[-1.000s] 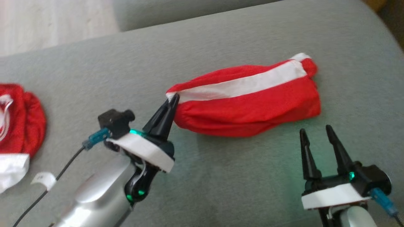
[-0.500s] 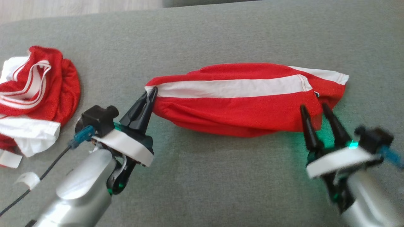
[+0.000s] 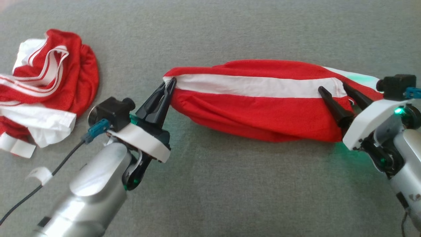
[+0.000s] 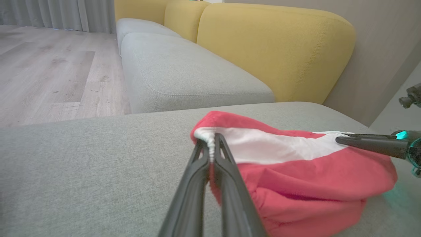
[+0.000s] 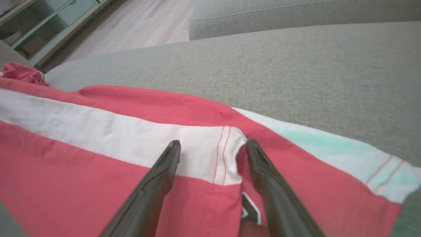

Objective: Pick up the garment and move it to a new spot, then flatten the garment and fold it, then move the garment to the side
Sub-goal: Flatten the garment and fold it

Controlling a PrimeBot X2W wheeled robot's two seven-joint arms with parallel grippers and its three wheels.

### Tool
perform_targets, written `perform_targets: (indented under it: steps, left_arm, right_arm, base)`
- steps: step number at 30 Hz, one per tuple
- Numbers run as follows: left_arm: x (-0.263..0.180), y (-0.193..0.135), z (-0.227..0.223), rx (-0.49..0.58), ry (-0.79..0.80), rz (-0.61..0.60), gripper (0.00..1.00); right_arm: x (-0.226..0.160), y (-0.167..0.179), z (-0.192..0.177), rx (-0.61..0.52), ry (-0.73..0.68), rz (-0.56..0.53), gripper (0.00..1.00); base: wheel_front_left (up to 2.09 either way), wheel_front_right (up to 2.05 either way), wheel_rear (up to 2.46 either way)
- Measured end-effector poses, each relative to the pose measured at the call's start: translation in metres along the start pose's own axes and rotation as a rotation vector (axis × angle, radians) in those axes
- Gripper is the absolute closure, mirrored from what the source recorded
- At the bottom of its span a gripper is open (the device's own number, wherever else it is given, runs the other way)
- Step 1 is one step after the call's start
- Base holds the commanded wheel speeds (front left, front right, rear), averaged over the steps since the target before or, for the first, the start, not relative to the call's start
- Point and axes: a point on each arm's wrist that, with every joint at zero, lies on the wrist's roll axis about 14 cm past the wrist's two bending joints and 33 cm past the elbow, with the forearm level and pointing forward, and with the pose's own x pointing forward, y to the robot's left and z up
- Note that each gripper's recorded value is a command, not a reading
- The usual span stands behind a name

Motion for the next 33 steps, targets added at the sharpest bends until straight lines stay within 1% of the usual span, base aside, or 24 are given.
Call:
perform_targets:
  steps: [1, 2, 3, 4, 5, 11, 14, 16, 17, 20, 22, 24, 26, 28, 29, 31, 33]
  left_arm:
    - [0.000, 0.001, 0.000, -0.002, -0.001, 0.002, 1.00]
    - [0.000, 0.001, 0.000, -0.004, -0.001, 0.001, 1.00]
    - [0.001, 0.003, 0.000, -0.001, 0.001, 0.005, 1.00]
    - [0.001, 0.004, 0.000, 0.004, 0.001, 0.007, 1.00]
    - [0.001, 0.005, 0.000, 0.004, 0.001, 0.010, 1.00]
    - [0.004, 0.010, 0.004, 0.012, -0.011, 0.022, 1.00]
    - [0.016, 0.010, 0.021, 0.042, -0.052, 0.003, 1.00]
    - [0.031, 0.009, 0.048, 0.074, -0.117, -0.018, 1.00]
    - [0.031, 0.009, 0.048, 0.074, -0.117, -0.018, 1.00]
    - [0.060, -0.003, 0.114, 0.148, -0.279, -0.072, 1.00]
    - [0.077, -0.014, 0.165, 0.197, -0.403, -0.106, 1.00]
    - [0.087, -0.027, 0.213, 0.224, -0.528, -0.135, 1.00]
    - [0.092, -0.042, 0.254, 0.242, -0.644, -0.159, 1.00]
    - [0.093, -0.053, 0.280, 0.251, -0.724, -0.177, 1.00]
    - [0.093, -0.058, 0.286, 0.255, -0.746, -0.188, 1.00]
    - [0.095, -0.066, 0.286, 0.246, -0.759, -0.208, 1.00]
    - [0.096, -0.067, 0.275, 0.232, -0.739, -0.213, 1.00]
  right_arm:
    - [0.003, 0.001, -0.002, 0.004, 0.014, 0.006, 0.18]
    - [0.005, 0.003, -0.002, 0.007, 0.018, 0.014, 0.18]
    - [0.007, 0.005, -0.001, 0.008, 0.021, 0.019, 0.53]
    - [0.009, 0.005, 0.000, 0.006, 0.021, 0.023, 0.93]
    - [0.010, 0.005, 0.002, 0.001, 0.014, 0.024, 1.00]
    - [0.010, -0.006, 0.034, -0.026, -0.114, -0.002, 1.00]
    - [0.007, -0.020, 0.066, -0.038, -0.223, -0.036, 1.00]
    - [0.002, -0.032, 0.100, -0.057, -0.332, -0.064, 1.00]
    - [0.002, -0.032, 0.100, -0.057, -0.332, -0.064, 1.00]
    - [-0.010, -0.049, 0.167, -0.123, -0.520, -0.108, 1.00]
    - [-0.026, -0.060, 0.216, -0.163, -0.656, -0.146, 1.00]
    - [-0.045, -0.065, 0.259, -0.214, -0.775, -0.175, 1.00]
    - [-0.064, -0.067, 0.294, -0.257, -0.880, -0.200, 1.00]
    - [-0.082, -0.069, 0.318, -0.299, -0.952, -0.225, 1.00]
    - [-0.088, -0.069, 0.325, -0.317, -0.974, -0.234, 1.00]
    - [-0.097, -0.072, 0.331, -0.334, -0.994, -0.252, 1.00]
    - [-0.100, -0.072, 0.329, -0.342, -0.997, -0.255, 1.00]
  base:
    - [0.00, 0.00, 0.00]
    - [0.00, 0.00, 0.00]
    - [0.00, 0.00, 0.00]
    - [0.00, 0.00, 0.00]
    - [0.00, 0.00, 0.00]
    - [0.00, 0.00, 0.00]
    - [0.00, 0.00, 0.00]
    - [0.00, 0.00, 0.00]
    - [0.00, 0.00, 0.00]
    - [0.00, 0.00, 0.00]
    - [0.00, 0.00, 0.00]
    - [0.00, 0.00, 0.00]
    - [0.00, 0.00, 0.00]
    - [0.00, 0.00, 0.00]
    - [0.00, 0.00, 0.00]
    - [0.00, 0.00, 0.00]
    - [0.00, 0.00, 0.00]
